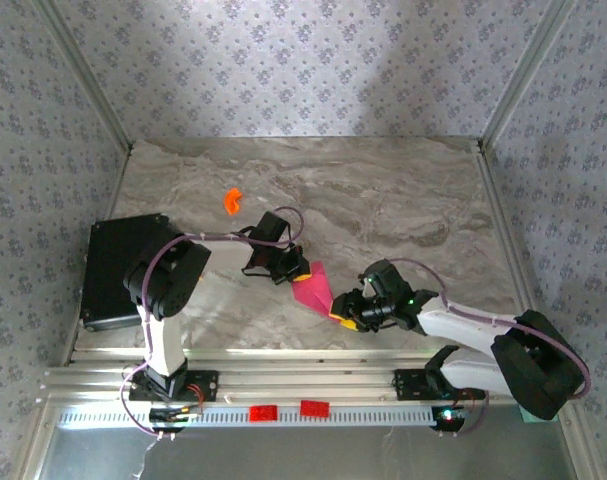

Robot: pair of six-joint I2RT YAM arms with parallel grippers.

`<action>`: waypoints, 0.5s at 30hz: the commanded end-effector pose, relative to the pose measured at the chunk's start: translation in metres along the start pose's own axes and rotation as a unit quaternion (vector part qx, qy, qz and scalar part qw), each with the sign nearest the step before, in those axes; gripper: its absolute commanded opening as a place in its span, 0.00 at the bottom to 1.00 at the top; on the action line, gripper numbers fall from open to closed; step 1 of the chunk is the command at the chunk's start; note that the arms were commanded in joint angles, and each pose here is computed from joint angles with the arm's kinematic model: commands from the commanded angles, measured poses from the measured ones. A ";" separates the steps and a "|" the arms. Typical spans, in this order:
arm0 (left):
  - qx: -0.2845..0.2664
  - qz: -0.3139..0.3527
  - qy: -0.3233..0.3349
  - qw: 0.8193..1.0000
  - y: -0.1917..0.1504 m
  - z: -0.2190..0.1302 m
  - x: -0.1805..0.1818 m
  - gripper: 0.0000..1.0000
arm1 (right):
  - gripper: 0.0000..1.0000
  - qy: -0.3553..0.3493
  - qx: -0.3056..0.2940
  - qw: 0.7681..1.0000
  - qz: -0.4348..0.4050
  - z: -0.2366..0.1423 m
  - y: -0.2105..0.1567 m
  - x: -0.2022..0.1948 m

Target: Fold a paper plane with a square sheet of paper (pick it up from the middle)

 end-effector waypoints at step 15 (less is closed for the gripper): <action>0.021 -0.045 0.060 0.997 -0.015 0.010 0.041 0.03 | 0.46 0.054 -0.024 0.998 -0.037 0.005 0.019 0.019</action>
Point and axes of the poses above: each hand's point on the last joint's axis, 136 mm out from that joint toward the fingers, its own z axis out along the fingers, its own x axis along the line the jaws close on, y = z × x, the point moved 1 cm from there along -z, back along the fingers, and after that the axes turned 3 degrees about z, right-handed, at the moved point
